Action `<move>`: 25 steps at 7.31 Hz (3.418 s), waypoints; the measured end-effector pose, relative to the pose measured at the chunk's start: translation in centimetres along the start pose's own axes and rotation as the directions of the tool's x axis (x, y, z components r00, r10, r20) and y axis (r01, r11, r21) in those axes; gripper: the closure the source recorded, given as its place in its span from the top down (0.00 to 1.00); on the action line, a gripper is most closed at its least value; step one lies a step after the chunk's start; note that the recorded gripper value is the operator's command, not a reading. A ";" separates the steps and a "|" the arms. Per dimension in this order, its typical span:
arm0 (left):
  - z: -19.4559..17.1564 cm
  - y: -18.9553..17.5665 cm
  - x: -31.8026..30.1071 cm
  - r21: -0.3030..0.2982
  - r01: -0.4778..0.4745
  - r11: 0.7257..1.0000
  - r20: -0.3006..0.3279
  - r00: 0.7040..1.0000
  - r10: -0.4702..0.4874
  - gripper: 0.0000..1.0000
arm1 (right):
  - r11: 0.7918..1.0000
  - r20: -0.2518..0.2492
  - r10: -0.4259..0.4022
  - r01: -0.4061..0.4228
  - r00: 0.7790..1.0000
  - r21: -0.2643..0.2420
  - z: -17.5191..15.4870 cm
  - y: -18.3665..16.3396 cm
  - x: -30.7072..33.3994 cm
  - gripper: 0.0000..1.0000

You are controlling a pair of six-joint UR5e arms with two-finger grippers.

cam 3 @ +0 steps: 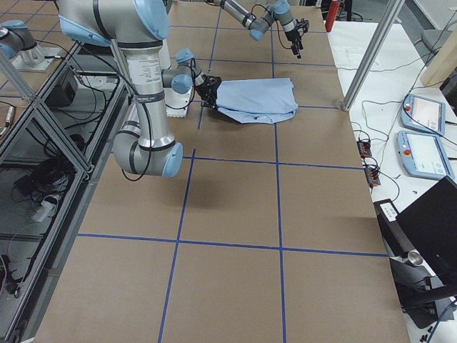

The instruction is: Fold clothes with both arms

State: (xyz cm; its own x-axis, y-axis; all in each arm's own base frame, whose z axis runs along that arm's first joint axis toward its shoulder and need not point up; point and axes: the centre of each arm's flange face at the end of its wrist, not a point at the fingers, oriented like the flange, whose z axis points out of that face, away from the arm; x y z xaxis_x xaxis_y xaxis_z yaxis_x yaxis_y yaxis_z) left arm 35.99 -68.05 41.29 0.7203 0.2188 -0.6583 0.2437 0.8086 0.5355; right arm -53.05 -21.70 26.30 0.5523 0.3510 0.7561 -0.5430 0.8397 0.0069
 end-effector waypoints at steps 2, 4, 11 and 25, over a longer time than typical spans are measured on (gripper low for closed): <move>-0.3 -0.1 0.4 0.005 -0.001 1.000 -0.007 1.000 0.001 1.00 | 0.996 -0.006 -0.094 0.094 0.996 0.003 0.0 0.5 0.2 1.00; -0.3 0.0 0.6 0.005 -0.002 1.000 -0.011 1.000 0.002 1.00 | 0.957 0.010 -0.290 0.290 0.957 -0.006 -0.3 1.1 -0.5 1.00; -0.2 0.3 1.1 0.001 0.022 1.000 -0.016 1.000 -0.022 1.00 | 0.758 0.144 -0.647 0.652 0.749 0.011 2.1 6.1 -2.0 0.76; -0.2 0.7 1.0 -0.003 0.022 1.000 -0.015 1.000 -0.022 1.00 | 0.737 0.134 -0.675 0.672 0.726 0.072 1.5 8.0 -1.4 0.00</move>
State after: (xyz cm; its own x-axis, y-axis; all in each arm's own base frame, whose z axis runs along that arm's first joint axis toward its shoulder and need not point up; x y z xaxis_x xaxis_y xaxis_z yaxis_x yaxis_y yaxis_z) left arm 36.77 -67.16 40.93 0.7046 0.2092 -0.6781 0.2578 0.8149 0.5192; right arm -59.08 -16.09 26.28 0.6829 -0.3671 0.6316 -0.0744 0.8251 0.5600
